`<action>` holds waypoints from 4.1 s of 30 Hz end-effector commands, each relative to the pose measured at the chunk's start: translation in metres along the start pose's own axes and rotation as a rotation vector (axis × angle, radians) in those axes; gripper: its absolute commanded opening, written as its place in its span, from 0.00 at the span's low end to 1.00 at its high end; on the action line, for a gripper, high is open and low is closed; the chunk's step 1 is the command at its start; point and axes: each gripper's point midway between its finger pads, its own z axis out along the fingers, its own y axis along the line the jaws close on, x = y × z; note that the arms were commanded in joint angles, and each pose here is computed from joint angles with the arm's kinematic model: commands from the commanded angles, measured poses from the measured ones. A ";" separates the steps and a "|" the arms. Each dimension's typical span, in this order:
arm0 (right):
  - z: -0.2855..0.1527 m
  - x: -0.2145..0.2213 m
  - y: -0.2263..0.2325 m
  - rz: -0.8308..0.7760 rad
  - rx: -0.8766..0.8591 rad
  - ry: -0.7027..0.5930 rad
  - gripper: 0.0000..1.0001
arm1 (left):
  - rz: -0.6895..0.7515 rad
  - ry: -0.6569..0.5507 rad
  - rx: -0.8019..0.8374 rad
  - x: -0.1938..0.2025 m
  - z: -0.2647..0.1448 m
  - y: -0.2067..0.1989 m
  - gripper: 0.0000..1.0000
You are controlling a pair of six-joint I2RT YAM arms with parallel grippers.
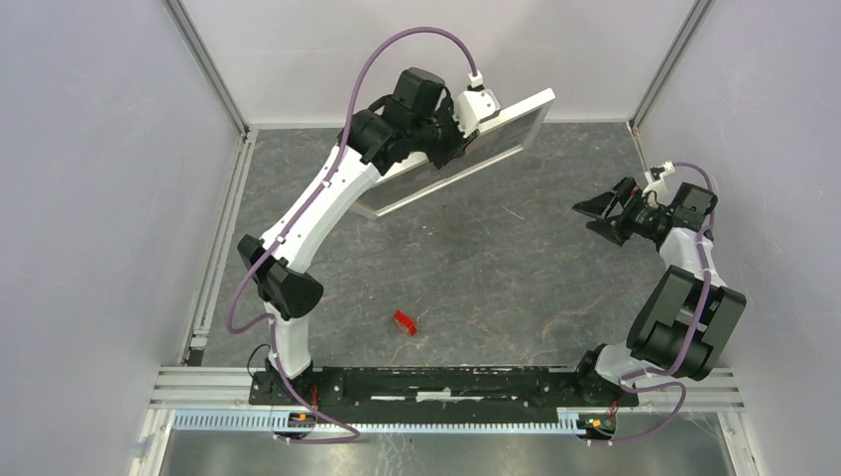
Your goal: Take the photo out of the frame
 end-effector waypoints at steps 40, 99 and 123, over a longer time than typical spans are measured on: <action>-0.001 0.053 -0.015 -0.101 0.102 0.150 0.98 | -1.446 -0.274 -0.128 0.081 0.003 0.111 0.02; 0.023 0.199 -0.069 -0.089 0.204 0.481 0.95 | -0.297 0.505 0.275 0.341 -0.027 -0.012 0.70; 0.036 0.050 -0.090 -0.282 0.296 0.322 0.96 | -0.085 0.562 0.290 0.330 0.063 -0.106 0.53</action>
